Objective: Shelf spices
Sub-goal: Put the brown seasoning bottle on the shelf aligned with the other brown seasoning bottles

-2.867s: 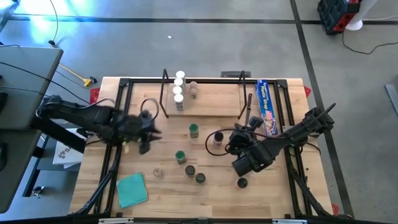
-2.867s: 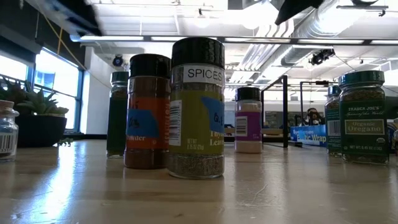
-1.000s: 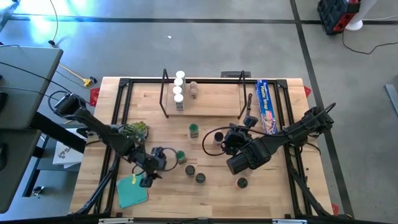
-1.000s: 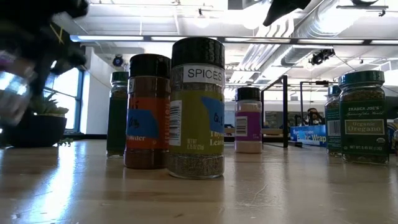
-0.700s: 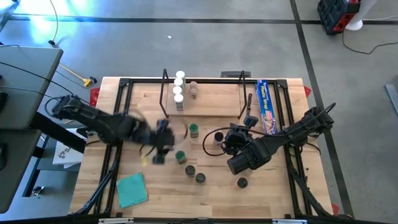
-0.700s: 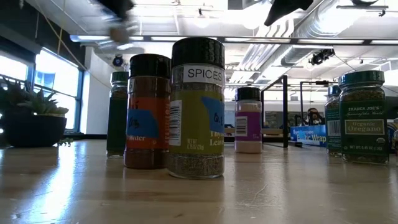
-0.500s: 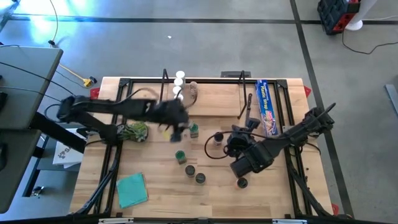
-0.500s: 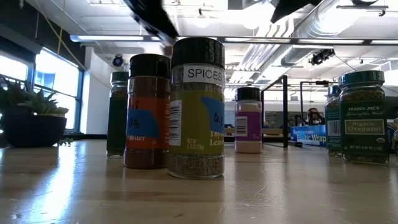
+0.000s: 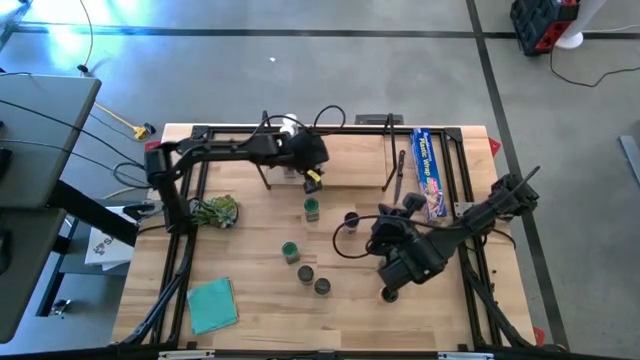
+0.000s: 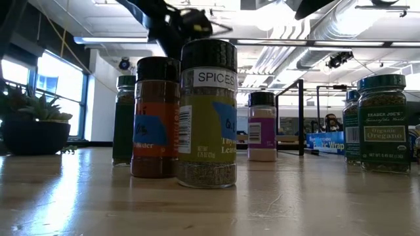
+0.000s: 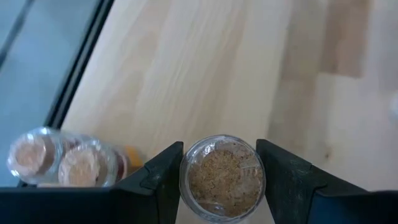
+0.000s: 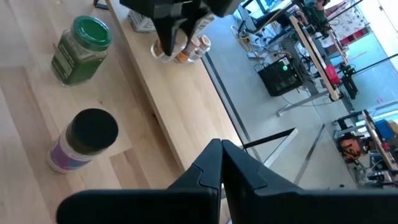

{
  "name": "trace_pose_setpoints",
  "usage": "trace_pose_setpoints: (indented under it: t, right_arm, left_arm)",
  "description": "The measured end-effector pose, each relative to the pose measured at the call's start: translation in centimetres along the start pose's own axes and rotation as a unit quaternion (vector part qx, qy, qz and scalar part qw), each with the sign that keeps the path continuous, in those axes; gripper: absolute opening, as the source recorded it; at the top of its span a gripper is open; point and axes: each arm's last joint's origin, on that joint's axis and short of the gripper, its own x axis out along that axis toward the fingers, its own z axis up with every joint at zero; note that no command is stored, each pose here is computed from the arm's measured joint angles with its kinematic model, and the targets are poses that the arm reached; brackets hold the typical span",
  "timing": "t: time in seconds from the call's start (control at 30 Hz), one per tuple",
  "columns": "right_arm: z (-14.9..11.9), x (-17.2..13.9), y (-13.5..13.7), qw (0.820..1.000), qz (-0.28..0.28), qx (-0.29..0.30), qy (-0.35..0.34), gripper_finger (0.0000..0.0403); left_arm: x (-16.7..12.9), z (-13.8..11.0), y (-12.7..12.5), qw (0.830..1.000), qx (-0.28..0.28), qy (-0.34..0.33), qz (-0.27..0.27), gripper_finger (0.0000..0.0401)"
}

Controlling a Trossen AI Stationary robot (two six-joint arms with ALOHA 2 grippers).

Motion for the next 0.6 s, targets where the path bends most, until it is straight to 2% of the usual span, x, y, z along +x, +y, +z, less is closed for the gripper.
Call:
trace_pose_setpoints:
  t: [0.13, 0.3, 0.6]
  right_arm:
    - [0.1, 0.2, -0.1, 1.000, -0.002, 0.001, 0.003, 0.0004]
    - [0.1, 0.2, -0.1, 1.000, -0.003, -0.002, 0.003, 0.0004]
    - [0.1, 0.2, -0.1, 1.000, -0.003, -0.002, 0.003, 0.0004]
  left_arm:
    - [1.0, -0.4, 0.9, 1.000, -0.021, 0.017, 0.011, 0.0179]
    - [1.0, -0.8, 1.6, 0.999, -0.032, 0.028, 0.021, 0.0194]
    - [1.0, -1.1, 1.5, 0.998, -0.032, 0.045, 0.019, 0.0198]
